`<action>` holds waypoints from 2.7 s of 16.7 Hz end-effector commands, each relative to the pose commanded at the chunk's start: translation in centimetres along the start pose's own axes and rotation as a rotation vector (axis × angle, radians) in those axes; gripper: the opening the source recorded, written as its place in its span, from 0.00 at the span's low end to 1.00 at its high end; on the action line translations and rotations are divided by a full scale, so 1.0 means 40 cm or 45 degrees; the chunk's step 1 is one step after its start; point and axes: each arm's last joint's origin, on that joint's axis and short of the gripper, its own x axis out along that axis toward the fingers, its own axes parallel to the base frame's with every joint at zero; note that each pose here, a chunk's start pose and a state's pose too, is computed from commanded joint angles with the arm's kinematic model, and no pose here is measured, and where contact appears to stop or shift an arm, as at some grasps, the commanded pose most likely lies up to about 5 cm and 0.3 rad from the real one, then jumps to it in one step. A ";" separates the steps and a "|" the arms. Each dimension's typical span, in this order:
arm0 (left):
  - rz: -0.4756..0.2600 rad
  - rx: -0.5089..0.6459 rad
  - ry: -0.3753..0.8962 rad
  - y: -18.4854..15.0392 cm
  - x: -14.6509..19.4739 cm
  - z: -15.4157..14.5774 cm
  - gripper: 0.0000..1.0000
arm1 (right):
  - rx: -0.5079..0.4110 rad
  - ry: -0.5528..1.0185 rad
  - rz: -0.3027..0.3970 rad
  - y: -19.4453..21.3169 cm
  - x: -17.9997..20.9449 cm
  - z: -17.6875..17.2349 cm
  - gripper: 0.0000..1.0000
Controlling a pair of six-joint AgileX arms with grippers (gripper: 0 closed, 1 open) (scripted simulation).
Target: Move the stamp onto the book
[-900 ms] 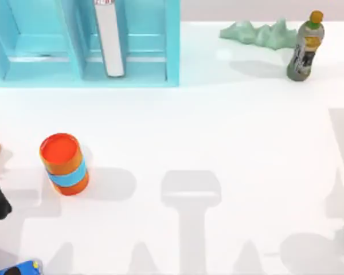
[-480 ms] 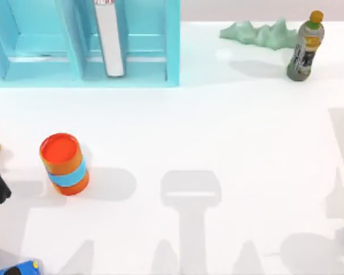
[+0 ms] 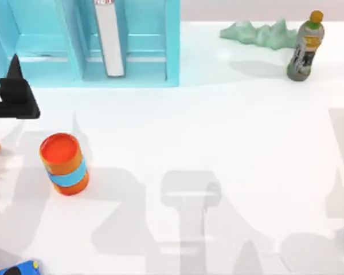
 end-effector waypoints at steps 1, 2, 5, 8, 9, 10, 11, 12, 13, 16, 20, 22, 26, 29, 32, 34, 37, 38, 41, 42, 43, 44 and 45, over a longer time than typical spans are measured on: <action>-0.001 0.002 0.023 -0.017 0.043 -0.006 1.00 | 0.000 0.000 0.000 0.000 0.000 0.000 1.00; -0.002 0.005 0.047 -0.036 0.086 -0.017 1.00 | 0.000 0.000 0.000 0.000 0.000 0.000 1.00; -0.008 0.022 0.109 -0.102 0.209 -0.085 1.00 | 0.000 0.000 0.000 0.000 0.000 0.000 1.00; -0.016 0.039 0.143 -0.170 0.300 -0.179 1.00 | 0.000 0.000 0.000 0.000 0.000 0.000 1.00; -0.019 0.042 0.146 -0.191 0.322 -0.210 1.00 | 0.000 0.000 0.000 0.000 0.000 0.000 1.00; -0.021 0.045 0.145 -0.211 0.341 -0.240 1.00 | 0.000 0.000 0.000 0.000 0.000 0.000 1.00; -0.024 0.045 0.140 -0.228 0.356 -0.266 1.00 | 0.000 0.000 0.000 0.000 0.000 0.000 1.00; -0.027 0.045 0.133 -0.243 0.368 -0.288 1.00 | 0.000 0.000 0.000 0.000 0.000 0.000 1.00; -0.028 0.043 0.124 -0.256 0.377 -0.307 1.00 | 0.000 0.000 0.000 0.000 0.000 0.000 1.00; -0.030 0.038 0.104 -0.278 0.393 -0.339 1.00 | 0.000 0.000 0.000 0.000 0.000 0.000 1.00; -0.030 0.037 0.103 -0.280 0.394 -0.342 1.00 | 0.000 0.000 0.000 0.000 0.000 0.000 1.00; -0.026 0.038 0.107 -0.276 0.395 -0.342 1.00 | 0.000 0.000 0.000 0.000 0.000 0.000 1.00; -0.030 0.037 0.103 -0.290 0.440 -0.330 1.00 | 0.000 0.000 0.000 0.000 0.000 0.000 1.00; -0.029 0.037 0.102 -0.295 0.490 -0.315 1.00 | 0.000 0.000 0.000 0.000 0.000 0.000 1.00; -0.030 0.037 0.103 -0.294 0.556 -0.321 1.00 | 0.000 0.000 0.000 0.000 0.000 0.000 1.00; -0.030 0.036 0.103 -0.291 0.599 -0.337 1.00 | 0.000 0.000 0.000 0.000 0.000 0.000 1.00; -0.030 0.037 0.102 -0.286 0.639 -0.359 1.00 | 0.000 0.000 0.000 0.000 0.000 0.000 1.00; -0.030 0.037 0.103 -0.286 0.643 -0.362 1.00 | 0.000 0.000 0.000 0.000 0.000 0.000 1.00; -0.030 0.037 0.103 -0.286 0.643 -0.362 1.00 | 0.000 0.000 0.000 0.000 0.000 0.000 1.00; -0.030 0.037 0.103 -0.286 0.643 -0.362 1.00 | 0.000 0.000 0.000 0.000 0.000 0.000 1.00; -0.030 0.037 0.103 -0.286 0.643 -0.362 0.92 | 0.000 0.000 0.000 0.000 0.000 0.000 1.00; -0.030 0.037 0.103 -0.286 0.643 -0.362 0.85 | 0.000 0.000 0.000 0.000 0.000 0.000 1.00; -0.030 0.037 0.103 -0.286 0.643 -0.362 0.77 | 0.000 0.000 0.000 0.000 0.000 0.000 1.00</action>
